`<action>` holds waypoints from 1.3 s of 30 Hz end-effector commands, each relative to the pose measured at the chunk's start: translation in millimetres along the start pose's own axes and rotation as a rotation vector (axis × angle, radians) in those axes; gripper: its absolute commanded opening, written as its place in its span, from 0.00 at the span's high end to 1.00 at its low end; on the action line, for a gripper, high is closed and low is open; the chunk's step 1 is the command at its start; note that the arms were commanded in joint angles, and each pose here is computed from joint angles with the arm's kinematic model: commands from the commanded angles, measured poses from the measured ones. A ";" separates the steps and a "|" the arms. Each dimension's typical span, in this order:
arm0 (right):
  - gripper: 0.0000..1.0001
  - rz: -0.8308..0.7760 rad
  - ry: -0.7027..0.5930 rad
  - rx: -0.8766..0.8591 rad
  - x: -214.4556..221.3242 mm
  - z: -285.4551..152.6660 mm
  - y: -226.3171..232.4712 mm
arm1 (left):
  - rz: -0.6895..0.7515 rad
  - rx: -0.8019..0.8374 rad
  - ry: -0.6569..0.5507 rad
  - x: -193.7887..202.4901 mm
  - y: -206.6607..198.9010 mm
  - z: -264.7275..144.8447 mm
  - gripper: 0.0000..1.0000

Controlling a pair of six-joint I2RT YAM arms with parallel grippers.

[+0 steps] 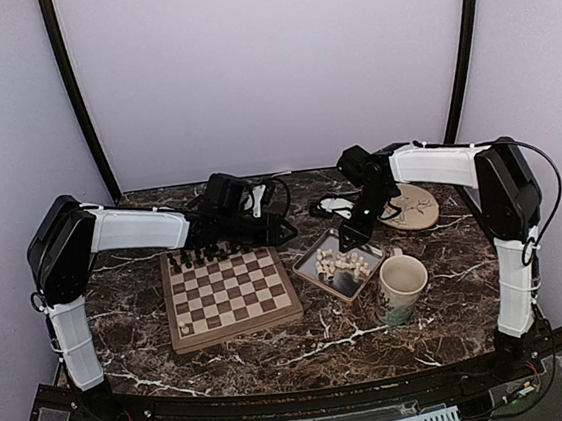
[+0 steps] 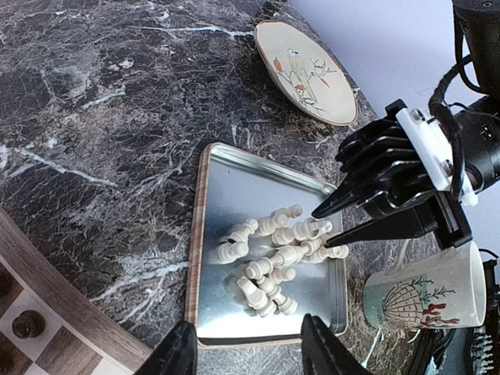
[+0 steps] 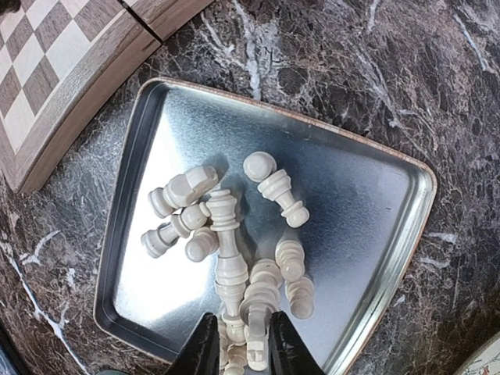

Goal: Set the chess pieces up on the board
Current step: Pick up the king from the storage box.

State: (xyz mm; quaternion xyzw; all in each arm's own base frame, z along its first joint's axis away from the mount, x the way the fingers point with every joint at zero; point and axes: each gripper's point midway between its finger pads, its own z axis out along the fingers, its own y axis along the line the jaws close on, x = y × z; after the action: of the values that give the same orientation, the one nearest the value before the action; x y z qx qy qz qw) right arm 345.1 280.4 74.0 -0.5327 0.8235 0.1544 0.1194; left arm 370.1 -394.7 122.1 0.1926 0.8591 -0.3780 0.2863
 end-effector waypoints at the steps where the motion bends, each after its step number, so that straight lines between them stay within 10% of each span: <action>1: 0.79 0.012 -0.001 -0.006 -6.4 1.0 3.2 | 0.017 0.054 -0.039 -13.0 -23.6 -17.9 0.53; 23: 0.88 0.068 0.035 -0.020 0.1 12.1 1.7 | -0.010 0.091 0.031 15.9 -37.2 -2.4 0.54; 39: 0.71 0.087 0.054 -0.016 4.2 18.0 0.1 | -0.017 0.103 0.040 19.1 -40.8 0.6 0.54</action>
State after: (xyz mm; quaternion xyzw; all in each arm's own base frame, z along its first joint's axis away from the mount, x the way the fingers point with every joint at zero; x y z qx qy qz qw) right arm 346.5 281.3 66.0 -0.5042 0.8430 0.1576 0.1017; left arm 337.2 -415.4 118.2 0.2029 0.8558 -0.4054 0.2492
